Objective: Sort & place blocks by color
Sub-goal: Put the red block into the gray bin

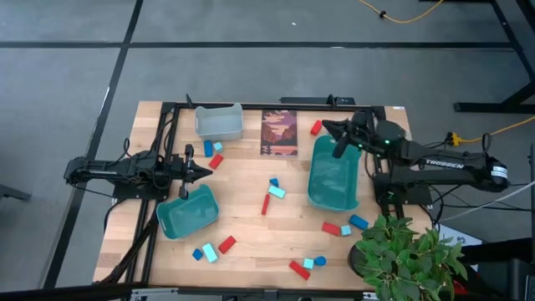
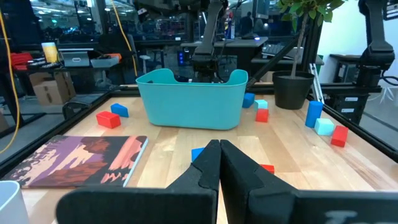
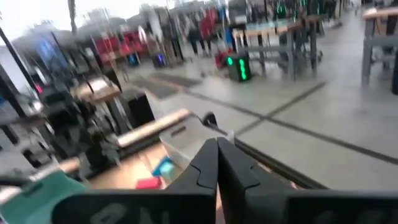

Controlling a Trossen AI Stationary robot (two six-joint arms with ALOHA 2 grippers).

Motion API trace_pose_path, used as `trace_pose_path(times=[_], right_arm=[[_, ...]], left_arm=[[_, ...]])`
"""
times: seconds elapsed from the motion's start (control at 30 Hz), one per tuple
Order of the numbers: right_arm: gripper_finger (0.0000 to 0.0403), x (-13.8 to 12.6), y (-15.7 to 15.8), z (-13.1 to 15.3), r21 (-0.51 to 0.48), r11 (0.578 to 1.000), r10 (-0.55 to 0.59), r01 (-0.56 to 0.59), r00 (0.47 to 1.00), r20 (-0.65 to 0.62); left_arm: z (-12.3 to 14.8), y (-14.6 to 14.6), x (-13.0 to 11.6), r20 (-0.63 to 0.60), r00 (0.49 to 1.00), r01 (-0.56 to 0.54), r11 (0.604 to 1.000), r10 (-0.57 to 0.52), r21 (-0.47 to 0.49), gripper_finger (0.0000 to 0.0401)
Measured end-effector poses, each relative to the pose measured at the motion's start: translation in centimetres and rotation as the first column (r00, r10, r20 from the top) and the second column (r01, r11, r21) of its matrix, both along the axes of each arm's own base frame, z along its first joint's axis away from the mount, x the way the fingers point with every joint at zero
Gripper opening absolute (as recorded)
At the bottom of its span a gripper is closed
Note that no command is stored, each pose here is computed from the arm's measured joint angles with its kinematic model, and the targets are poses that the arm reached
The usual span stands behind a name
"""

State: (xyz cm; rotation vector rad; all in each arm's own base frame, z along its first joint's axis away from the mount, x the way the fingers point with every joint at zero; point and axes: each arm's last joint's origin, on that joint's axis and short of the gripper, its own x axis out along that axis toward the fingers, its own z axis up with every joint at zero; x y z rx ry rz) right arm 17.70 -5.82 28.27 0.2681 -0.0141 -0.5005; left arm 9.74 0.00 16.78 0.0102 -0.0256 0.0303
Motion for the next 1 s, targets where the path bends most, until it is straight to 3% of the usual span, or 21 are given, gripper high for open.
trace_pose_path(times=[0.17, 0.37, 0.67, 0.77, 0.87, 1.0], right_arm=[[0.0026, 2.0, -0.8, 0.7, -0.017, 0.998, -0.065, 0.064, 0.989, -0.130], [0.0095, 3.0, -1.4, 1.2, -0.014, 0.989, -0.147, 0.147, 0.975, -0.165], [0.0222, 3.3, -3.4, -0.1, 0.146, 0.959, -0.222, 0.243, 0.964, -0.149], [0.0246, 3.3, -4.6, -1.0, 0.224, 0.923, -0.273, 0.313, 0.943, -0.192], [0.0253, 3.2, -6.0, -1.7, 0.304, 0.861, -0.327, 0.407, 0.903, -0.279], [0.0254, 3.3, -7.6, -2.5, 0.334, 0.798, -0.368, 0.501, 0.845, -0.389]], left_arm=[[0.0, 0.0, 0.0, 0.000, 1.000, 0.000, 1.000, 0.000, 0.000, 0.0000], [0.0, 0.0, 0.0, 0.000, 1.000, 0.000, 1.000, 0.000, 0.000, 0.0000], [0.0, 0.0, 0.0, 0.000, 1.000, 0.000, 1.000, 0.000, 0.000, 0.0000], [0.0, 0.0, 0.0, 0.000, 1.000, 0.000, 1.000, 0.000, 0.000, 0.0000], [0.0, 0.0, 0.0, 0.000, 1.000, 0.000, 1.000, 0.000, 0.000, 0.0000], [0.0, 0.0, 0.0, 0.000, 1.000, 0.000, 1.000, 0.000, 0.000, 0.0000]])
